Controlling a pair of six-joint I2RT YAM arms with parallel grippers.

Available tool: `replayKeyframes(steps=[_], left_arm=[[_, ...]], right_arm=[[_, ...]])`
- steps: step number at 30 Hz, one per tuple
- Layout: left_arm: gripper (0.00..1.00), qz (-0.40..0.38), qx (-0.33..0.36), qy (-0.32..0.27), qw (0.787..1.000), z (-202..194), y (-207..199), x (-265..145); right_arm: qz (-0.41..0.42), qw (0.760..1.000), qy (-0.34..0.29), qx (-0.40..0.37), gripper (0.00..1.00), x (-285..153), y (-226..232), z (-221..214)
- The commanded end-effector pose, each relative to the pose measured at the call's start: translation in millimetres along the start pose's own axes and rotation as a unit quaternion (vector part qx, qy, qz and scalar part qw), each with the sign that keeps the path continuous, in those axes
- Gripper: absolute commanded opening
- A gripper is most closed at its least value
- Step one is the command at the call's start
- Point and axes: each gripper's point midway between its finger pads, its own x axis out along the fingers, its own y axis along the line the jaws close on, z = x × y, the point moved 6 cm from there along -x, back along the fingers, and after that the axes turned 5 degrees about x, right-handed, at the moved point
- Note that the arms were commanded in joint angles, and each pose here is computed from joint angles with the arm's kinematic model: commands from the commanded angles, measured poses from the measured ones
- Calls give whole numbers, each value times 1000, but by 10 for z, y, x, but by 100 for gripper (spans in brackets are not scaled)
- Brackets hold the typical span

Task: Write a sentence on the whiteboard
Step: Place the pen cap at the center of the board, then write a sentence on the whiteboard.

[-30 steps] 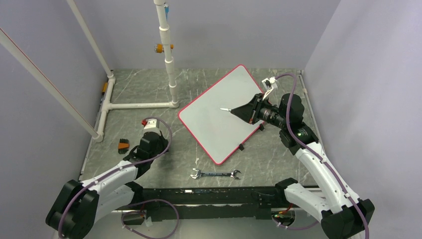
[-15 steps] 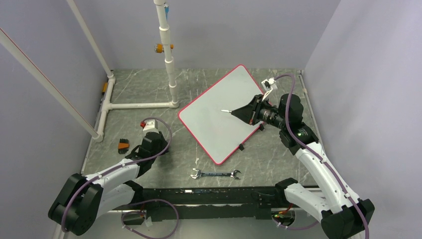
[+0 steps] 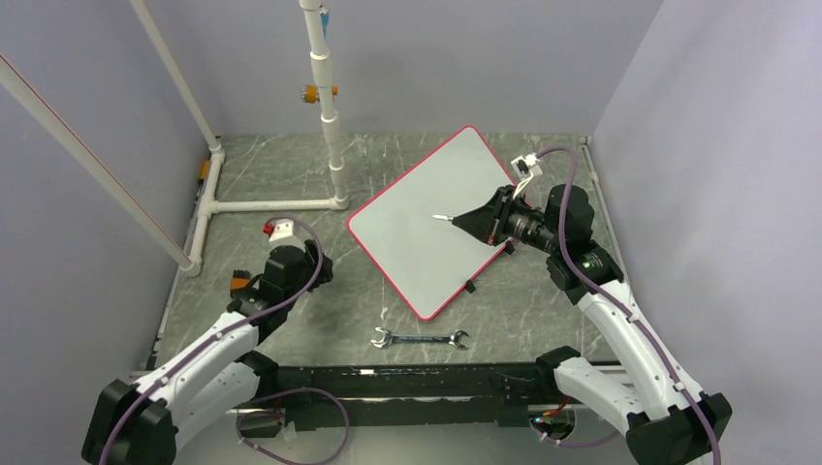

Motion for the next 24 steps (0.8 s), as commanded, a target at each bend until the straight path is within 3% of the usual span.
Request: replayKeyframes(steps=[1, 7, 14, 18, 24], left_arm=[[62, -51, 26, -33, 998, 481, -247, -261], [72, -115, 102, -85, 984, 1158, -523, -724], [78, -229, 205, -79, 948, 1812, -1025, -1087], [77, -270, 245, -26, 931, 1941, -1260, -878], [69, -356, 211, 48, 909, 2027, -1555, -275]], right_arm=[[2, 999, -21, -25, 0, -80, 97, 111], [-3, 999, -21, -26, 0, -97, 91, 101], [-17, 999, -20, -31, 0, -124, 70, 92], [-26, 999, -16, -31, 0, -121, 42, 88], [-39, 999, -17, -26, 0, -93, -13, 86]])
